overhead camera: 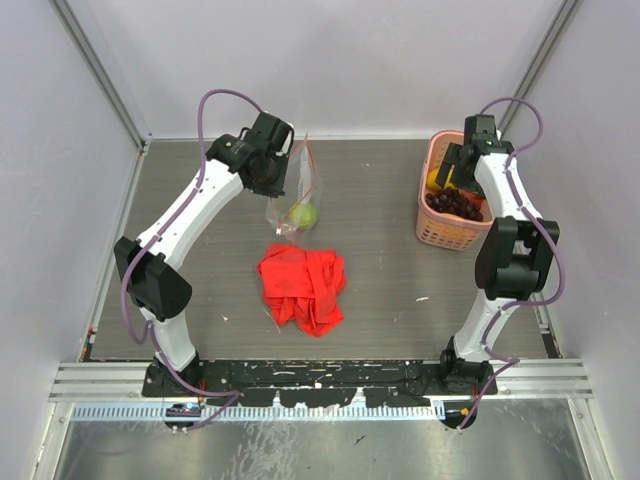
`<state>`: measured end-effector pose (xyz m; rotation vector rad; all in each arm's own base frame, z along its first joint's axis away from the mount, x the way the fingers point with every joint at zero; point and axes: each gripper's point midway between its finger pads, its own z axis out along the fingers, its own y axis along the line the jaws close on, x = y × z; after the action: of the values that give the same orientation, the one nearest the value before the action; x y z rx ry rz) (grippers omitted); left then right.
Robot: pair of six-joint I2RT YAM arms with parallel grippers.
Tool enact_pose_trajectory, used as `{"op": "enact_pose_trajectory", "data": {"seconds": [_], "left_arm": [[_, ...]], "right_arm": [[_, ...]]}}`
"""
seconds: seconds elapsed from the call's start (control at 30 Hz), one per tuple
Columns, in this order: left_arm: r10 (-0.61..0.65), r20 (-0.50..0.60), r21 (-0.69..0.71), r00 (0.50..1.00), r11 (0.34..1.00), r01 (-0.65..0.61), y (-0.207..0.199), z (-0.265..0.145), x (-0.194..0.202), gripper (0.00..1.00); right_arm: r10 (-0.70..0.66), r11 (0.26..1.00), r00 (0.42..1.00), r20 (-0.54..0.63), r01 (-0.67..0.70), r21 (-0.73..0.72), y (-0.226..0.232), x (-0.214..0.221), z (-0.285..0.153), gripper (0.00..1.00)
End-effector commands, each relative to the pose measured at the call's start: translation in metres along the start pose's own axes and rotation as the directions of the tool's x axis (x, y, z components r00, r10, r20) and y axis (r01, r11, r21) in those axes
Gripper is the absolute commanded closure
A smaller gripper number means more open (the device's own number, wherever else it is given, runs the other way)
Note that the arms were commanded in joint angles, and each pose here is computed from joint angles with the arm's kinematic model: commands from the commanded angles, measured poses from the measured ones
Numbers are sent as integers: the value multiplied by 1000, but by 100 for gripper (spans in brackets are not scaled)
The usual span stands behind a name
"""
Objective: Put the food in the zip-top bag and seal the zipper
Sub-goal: Pick up the fake fruit from the bin.
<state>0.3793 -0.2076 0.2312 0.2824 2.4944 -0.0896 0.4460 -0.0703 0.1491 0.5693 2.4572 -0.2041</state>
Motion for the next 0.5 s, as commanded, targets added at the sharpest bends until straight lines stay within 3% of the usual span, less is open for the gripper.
{"op": "enact_pose_trajectory", "data": {"seconds": [0.0, 0.17, 0.47], "left_arm": [[-3, 66, 31, 998, 1000, 1, 0, -20, -13, 100], [-2, 64, 34, 998, 999, 0, 0, -19, -13, 100], [1, 60, 35, 998, 999, -3, -1, -18, -13, 100]], "right_arm": [[-78, 994, 996, -49, 74, -77, 9, 1, -11, 9], [-94, 982, 991, -96, 76, -175, 21, 18, -23, 9], [-78, 996, 983, -164, 69, -63, -3, 23, -51, 9]]}}
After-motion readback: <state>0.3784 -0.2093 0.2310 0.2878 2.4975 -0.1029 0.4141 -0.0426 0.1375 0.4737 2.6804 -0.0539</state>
